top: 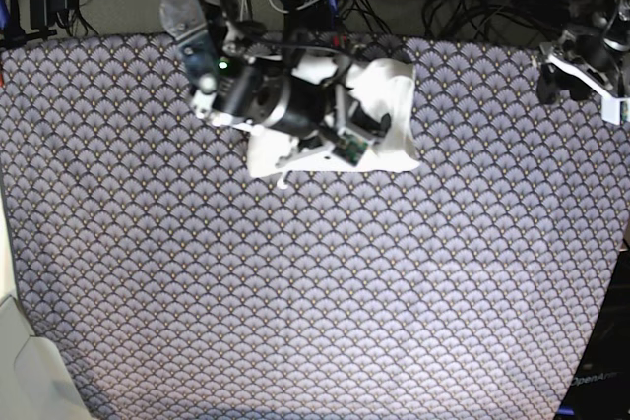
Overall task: Fold the T-shirt properly
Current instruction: 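Release the shirt and withdraw the right gripper beside the bundle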
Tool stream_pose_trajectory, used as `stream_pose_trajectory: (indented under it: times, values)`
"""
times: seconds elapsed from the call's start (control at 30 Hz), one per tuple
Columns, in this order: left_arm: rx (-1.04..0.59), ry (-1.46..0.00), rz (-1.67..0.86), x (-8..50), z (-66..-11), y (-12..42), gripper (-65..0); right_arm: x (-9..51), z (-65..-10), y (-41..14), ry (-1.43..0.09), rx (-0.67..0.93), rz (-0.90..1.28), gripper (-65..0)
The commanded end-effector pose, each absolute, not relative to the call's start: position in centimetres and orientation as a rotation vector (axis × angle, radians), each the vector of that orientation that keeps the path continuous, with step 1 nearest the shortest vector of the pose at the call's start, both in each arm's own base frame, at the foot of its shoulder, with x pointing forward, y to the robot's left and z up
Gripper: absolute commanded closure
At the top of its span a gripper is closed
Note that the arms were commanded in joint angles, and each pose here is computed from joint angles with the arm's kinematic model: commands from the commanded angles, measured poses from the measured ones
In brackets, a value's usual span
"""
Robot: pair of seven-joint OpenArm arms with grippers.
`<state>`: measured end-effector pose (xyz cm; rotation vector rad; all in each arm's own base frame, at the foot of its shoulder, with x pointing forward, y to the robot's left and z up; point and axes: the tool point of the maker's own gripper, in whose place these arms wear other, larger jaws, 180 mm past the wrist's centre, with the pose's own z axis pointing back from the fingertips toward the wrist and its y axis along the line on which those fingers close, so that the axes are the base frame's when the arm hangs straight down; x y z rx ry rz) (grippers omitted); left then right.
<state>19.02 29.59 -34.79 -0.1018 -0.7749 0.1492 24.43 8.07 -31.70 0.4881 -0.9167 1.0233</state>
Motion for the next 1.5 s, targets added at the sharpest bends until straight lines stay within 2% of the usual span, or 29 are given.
stream_pose_trajectory:
  times: [0.0, 0.2, 0.53, 0.63, 0.83, 0.97, 1.2, 1.47]
  values:
    - [-0.089, -0.804, 0.131, 19.5, -33.9, 29.9, -35.7, 25.2, -30.9, 7.6, -0.953, 0.484, 1.011, 0.0]
    - [-0.098, -0.806, 0.133, 19.5, -33.9, 29.7, -35.7, 27.7, -34.6, 3.8, -0.872, 0.425, 0.934, 0.0]
    - [-0.094, -0.807, 0.135, 19.5, -33.8, 29.9, -35.7, 26.6, -40.9, 2.6, -0.765, 0.507, 0.852, 0.0]
    - [-0.096, -0.807, 0.136, 19.5, -33.8, 29.8, -35.7, 26.7, -40.5, 2.3, -0.776, 0.499, 0.860, 0.0]
    - [-0.101, -0.807, 0.144, 19.4, -34.0, 29.5, -35.7, 26.8, -35.7, 2.0, -0.896, 0.443, 0.900, 0.0]
    - [-0.110, -0.809, 0.146, 19.5, -34.1, 29.3, -35.7, 25.7, -33.9, 1.7, -0.913, 0.407, 0.924, 0.0]
    - [-0.121, -0.809, 0.158, 19.4, -34.3, 29.0, -35.7, 23.0, -37.0, 0.7, -0.804, 0.418, 0.913, 0.0]
    - [-0.173, -0.804, 0.159, 19.4, -34.9, 26.8, -35.7, 23.3, -40.3, -0.9, -0.707, 0.399, 0.901, 0.0]
